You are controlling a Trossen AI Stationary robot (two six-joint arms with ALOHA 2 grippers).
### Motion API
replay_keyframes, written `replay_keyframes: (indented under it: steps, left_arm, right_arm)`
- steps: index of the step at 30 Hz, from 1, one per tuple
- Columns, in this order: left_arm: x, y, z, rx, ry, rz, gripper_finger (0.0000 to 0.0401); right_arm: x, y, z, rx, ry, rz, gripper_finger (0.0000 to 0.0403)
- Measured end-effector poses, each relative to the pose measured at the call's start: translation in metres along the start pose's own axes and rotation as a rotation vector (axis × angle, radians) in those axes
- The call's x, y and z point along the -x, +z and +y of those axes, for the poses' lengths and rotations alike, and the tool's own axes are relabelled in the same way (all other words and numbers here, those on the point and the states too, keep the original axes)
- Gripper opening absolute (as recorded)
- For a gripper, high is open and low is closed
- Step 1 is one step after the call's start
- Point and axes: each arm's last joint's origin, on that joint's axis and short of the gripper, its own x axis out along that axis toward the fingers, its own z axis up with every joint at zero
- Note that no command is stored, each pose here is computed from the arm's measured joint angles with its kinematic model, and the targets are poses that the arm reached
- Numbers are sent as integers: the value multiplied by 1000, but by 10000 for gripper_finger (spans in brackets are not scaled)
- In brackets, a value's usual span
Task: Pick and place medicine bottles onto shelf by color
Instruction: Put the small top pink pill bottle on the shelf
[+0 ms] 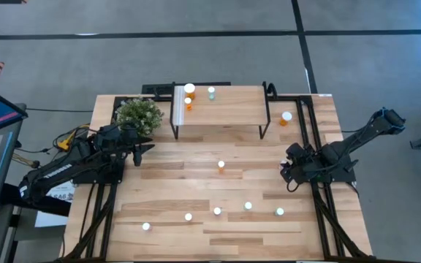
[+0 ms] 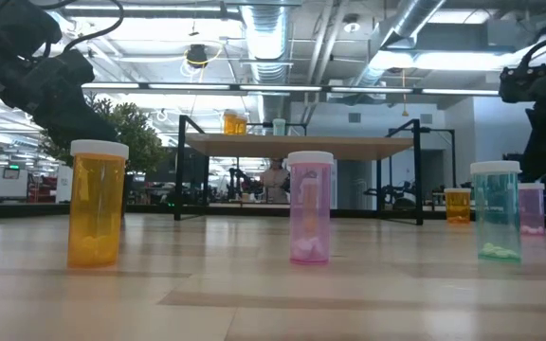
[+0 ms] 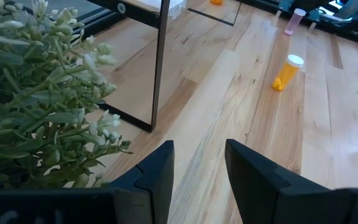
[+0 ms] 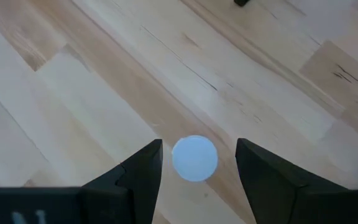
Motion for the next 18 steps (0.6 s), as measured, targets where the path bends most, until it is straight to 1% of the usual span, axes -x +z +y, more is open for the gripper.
replay_keyframes:
  steps: [11, 18]
  left_arm:
    - [0, 0, 0, 0, 0, 0, 130]
    - [0, 0, 0, 0, 0, 0, 130]
  right_arm:
    - [-10, -4, 8, 47, -77, 28, 225]
    - [-12, -4, 11, 38, -66, 31, 225]
